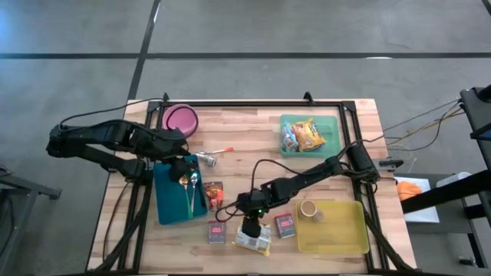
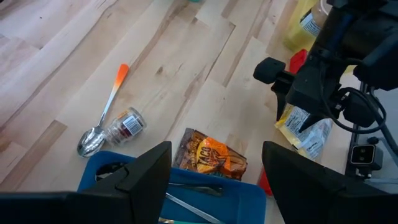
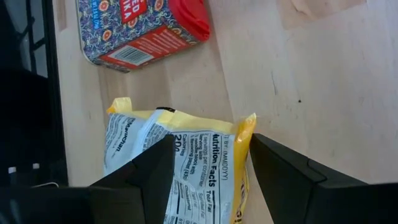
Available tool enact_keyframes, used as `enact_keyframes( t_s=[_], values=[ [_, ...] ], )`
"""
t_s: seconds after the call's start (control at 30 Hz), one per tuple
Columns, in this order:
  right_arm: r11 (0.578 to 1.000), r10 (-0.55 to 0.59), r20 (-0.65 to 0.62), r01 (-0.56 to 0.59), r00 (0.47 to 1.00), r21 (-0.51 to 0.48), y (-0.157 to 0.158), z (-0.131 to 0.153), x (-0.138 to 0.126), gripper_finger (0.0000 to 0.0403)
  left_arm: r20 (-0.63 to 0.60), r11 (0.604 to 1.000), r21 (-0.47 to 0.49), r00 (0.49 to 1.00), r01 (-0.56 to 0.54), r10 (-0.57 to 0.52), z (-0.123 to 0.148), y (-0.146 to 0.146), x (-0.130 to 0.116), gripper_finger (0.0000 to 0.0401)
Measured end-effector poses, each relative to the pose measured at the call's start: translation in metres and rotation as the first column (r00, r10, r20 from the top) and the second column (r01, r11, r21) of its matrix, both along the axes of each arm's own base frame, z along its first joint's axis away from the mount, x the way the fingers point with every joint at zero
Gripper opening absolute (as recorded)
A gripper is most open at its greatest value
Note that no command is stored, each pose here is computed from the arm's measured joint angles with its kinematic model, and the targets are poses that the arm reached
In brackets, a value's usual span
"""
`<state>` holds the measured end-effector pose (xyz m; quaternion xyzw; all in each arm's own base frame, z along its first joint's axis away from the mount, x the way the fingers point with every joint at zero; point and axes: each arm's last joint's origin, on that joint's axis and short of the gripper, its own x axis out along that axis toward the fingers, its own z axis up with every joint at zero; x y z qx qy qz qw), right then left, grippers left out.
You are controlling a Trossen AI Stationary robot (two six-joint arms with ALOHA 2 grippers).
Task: Pick & Place Food Item
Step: Put the yellow noodle pack into the green bin
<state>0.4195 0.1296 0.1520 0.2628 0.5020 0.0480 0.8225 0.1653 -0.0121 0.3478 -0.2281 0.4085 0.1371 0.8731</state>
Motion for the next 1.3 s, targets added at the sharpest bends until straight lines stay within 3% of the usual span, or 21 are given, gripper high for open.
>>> enact_keyframes(
  t_s=[0.47,0.6,0.87,1.3],
  values=[
    [1.000,-0.021,-0.004,0.021,1.000,0.016,-0.001,-0.011,-0.005,0.0199,0.000,1.000,0.001,1.000,0.001,-0.001,0.000,0.000,0.000,0.0258],
    [1.000,-0.020,0.000,0.020,1.000,0.017,-0.001,-0.011,-0.004,0.0157,-0.001,1.000,0.007,1.000,0.008,-0.008,0.000,0.000,0.000,0.0258],
    [1.000,-0.005,0.019,0.004,1.000,0.012,-0.001,-0.010,-0.004,0.0019,-0.002,1.000,0.007,1.000,0.008,-0.008,0.000,0.000,0.000,0.0258],
    [1.000,-0.006,0.034,0.005,0.999,0.016,0.000,-0.005,-0.002,0.0008,-0.006,1.000,0.010,1.000,0.012,-0.012,0.000,0.000,0.000,0.0258]
  ],
)
